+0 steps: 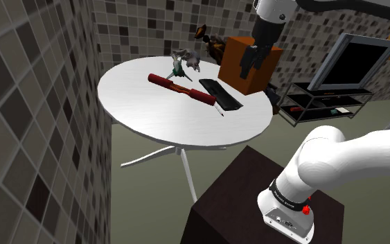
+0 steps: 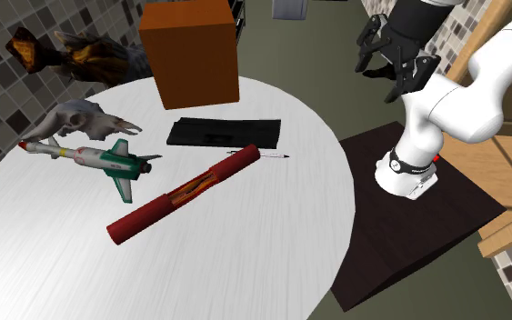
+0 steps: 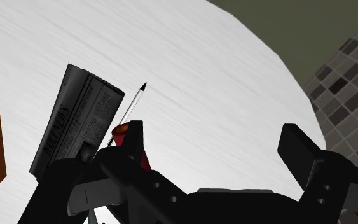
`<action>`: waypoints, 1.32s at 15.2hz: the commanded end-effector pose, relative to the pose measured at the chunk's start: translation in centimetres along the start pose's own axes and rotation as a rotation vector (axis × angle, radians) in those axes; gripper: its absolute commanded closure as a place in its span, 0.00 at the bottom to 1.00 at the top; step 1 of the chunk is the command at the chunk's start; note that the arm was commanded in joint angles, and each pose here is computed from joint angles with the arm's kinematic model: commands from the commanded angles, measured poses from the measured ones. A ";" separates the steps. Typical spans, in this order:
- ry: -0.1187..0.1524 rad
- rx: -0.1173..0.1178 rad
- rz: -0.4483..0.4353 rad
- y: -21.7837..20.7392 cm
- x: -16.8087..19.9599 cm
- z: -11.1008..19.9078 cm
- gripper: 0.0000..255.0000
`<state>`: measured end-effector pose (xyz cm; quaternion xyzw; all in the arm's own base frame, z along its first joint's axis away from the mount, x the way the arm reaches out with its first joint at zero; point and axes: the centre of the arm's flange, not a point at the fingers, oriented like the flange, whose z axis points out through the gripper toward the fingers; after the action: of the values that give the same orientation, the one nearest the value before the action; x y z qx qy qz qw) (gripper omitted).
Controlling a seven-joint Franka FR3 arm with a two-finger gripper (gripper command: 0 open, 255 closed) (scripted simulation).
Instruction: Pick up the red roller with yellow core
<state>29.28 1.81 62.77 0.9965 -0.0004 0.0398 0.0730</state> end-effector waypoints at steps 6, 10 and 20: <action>-0.005 0.002 -0.023 1.5 5.2 3.8 0.00; -0.008 0.004 -0.042 2.6 9.5 6.9 0.00; -0.018 0.009 -0.088 4.9 20.0 14.8 0.00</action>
<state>49.10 -4.76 51.12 0.9963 0.0403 0.0281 0.0699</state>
